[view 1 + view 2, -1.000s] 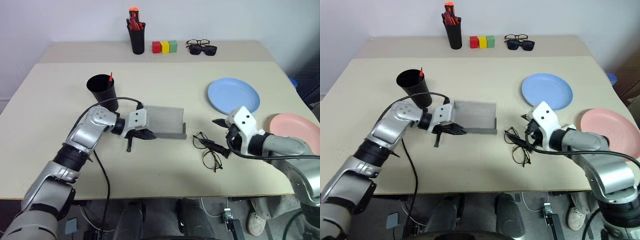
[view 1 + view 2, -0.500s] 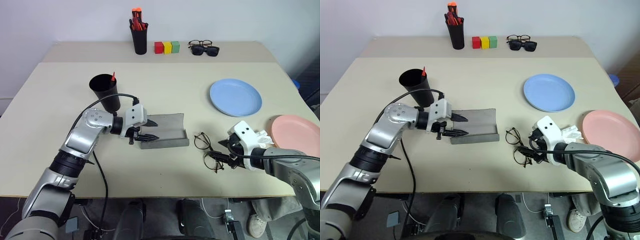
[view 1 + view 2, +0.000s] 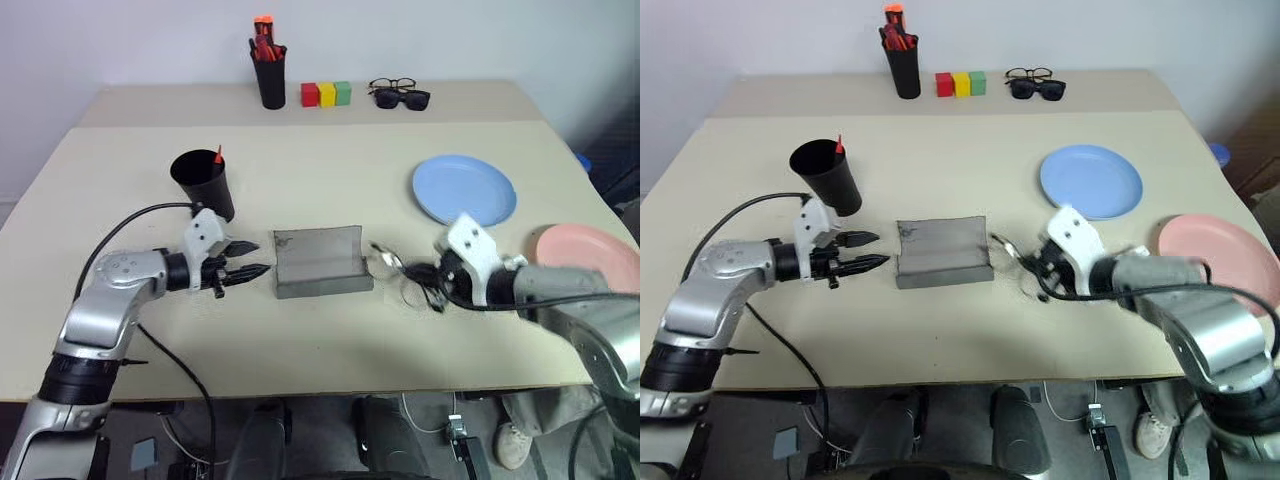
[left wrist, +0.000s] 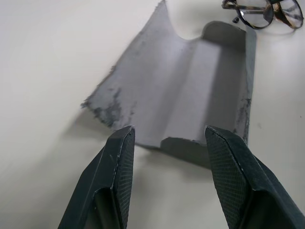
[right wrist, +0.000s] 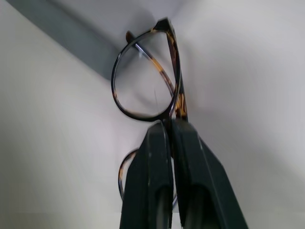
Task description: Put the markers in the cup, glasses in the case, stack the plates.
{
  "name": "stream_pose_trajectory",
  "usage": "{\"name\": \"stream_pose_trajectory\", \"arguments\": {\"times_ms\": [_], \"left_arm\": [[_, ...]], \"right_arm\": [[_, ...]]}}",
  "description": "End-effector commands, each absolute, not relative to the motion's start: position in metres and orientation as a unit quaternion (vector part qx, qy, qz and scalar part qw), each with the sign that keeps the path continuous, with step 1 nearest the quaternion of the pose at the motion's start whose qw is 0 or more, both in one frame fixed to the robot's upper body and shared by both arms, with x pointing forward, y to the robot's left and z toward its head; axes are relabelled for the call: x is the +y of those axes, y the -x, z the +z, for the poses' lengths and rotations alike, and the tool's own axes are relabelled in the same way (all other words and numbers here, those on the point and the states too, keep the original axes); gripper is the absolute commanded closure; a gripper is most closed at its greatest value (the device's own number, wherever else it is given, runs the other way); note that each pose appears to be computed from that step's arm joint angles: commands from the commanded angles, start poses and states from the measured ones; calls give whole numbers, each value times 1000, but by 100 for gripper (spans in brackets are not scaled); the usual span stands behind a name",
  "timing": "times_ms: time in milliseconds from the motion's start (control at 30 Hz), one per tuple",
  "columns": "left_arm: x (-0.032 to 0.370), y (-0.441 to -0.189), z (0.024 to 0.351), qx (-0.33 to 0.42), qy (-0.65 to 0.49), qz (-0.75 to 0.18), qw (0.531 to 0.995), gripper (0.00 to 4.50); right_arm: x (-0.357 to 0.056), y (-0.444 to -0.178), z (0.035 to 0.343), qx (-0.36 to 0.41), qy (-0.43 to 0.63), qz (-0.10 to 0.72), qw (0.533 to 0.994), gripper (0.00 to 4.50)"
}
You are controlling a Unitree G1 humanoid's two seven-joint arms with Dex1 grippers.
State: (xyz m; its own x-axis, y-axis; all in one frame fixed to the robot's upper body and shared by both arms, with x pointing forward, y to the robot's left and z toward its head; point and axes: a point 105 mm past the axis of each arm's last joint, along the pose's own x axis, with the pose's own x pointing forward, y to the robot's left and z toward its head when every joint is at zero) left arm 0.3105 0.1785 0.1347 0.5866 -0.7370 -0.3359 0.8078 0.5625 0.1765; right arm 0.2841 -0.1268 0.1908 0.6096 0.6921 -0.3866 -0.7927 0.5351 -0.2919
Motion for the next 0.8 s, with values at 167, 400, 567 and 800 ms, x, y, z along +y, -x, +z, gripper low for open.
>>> {"name": "stream_pose_trajectory", "arguments": {"times_ms": [167, 400, 567, 800], "left_arm": [[199, -296, 143, 103, -170, -379, 904, 215], [200, -288, 150, 92, -167, -355, 915, 215], [197, -292, 154, 84, -166, -350, 918, 215], [167, -328, 173, 52, -122, -367, 921, 448]], "right_arm": [[-47, -323, 194, 22, 324, 522, 789, 449], [-48, -322, 157, 68, 368, 565, 735, 449], [-50, -312, 155, 78, 368, 583, 720, 385], [-50, -323, 175, 40, 367, 535, 760, 105]]}}
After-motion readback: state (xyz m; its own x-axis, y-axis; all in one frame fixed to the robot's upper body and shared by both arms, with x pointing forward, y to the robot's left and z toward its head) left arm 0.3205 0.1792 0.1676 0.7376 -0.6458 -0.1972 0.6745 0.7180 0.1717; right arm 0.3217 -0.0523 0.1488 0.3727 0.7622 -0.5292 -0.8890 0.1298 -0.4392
